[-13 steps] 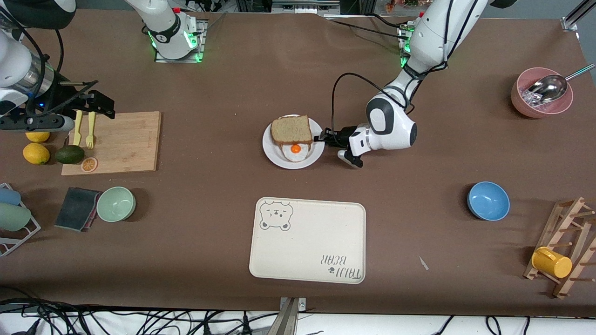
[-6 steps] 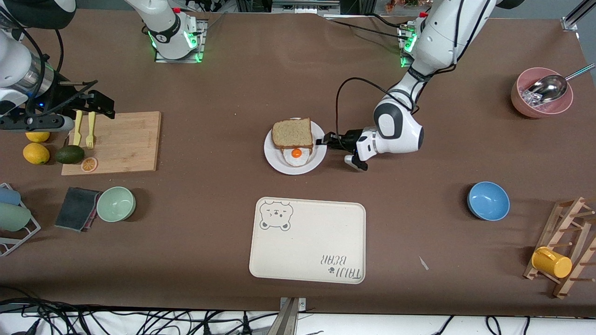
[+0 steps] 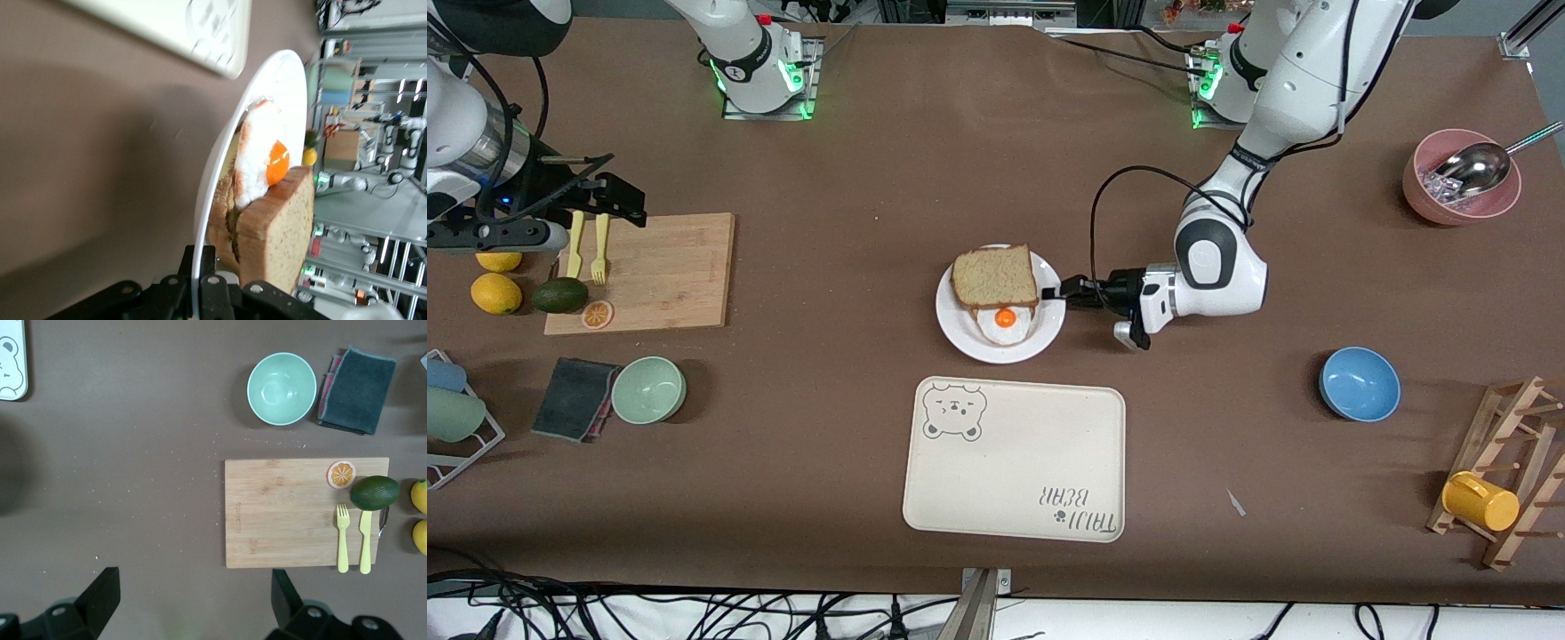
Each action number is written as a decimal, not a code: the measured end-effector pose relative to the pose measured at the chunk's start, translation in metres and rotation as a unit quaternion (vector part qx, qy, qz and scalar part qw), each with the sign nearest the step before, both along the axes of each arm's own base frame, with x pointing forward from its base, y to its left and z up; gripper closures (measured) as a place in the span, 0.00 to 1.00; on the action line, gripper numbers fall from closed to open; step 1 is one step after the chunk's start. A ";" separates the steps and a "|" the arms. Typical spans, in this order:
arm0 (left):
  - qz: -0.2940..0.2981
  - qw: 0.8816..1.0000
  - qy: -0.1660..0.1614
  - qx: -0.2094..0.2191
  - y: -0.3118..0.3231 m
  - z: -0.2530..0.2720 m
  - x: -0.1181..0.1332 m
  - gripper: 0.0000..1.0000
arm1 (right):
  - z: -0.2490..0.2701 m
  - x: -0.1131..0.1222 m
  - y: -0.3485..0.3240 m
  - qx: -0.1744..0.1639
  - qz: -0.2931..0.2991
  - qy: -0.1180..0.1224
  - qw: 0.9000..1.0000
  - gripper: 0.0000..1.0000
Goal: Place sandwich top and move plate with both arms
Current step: 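Carry the plate with the left gripper onto the cream tray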
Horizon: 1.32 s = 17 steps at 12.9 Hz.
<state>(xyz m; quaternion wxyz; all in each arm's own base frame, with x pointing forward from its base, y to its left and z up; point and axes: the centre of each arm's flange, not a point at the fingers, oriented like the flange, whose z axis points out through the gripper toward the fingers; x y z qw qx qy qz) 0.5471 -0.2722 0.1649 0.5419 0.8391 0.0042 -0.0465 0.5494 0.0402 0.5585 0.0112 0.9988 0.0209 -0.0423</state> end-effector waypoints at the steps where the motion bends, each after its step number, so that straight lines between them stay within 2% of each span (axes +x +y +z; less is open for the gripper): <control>1: 0.010 1.000 -0.007 -0.006 -0.002 0.013 0.018 0.96 | 0.000 0.000 -0.001 0.000 0.000 0.000 1.000 0.00; 5: 0.050 0.998 -0.024 -0.014 0.010 0.021 0.080 0.96 | -0.001 0.001 -0.002 0.000 -0.002 0.001 1.000 0.00; 9: 0.114 0.993 -0.011 -0.005 0.051 0.009 0.145 0.96 | -0.001 0.001 -0.003 0.000 -0.002 0.001 1.000 0.00; 11: 0.137 0.991 -0.004 -0.003 0.064 0.002 0.168 0.96 | -0.001 0.001 -0.005 0.000 -0.004 0.001 1.000 0.00; 14: 0.151 0.989 -0.005 0.001 0.061 -0.020 0.183 0.96 | -0.003 0.002 -0.009 0.000 -0.007 0.003 1.000 0.00; 17: 0.141 0.990 0.003 0.012 0.035 -0.045 0.173 0.96 | -0.006 0.003 -0.009 0.000 -0.007 0.005 1.000 0.00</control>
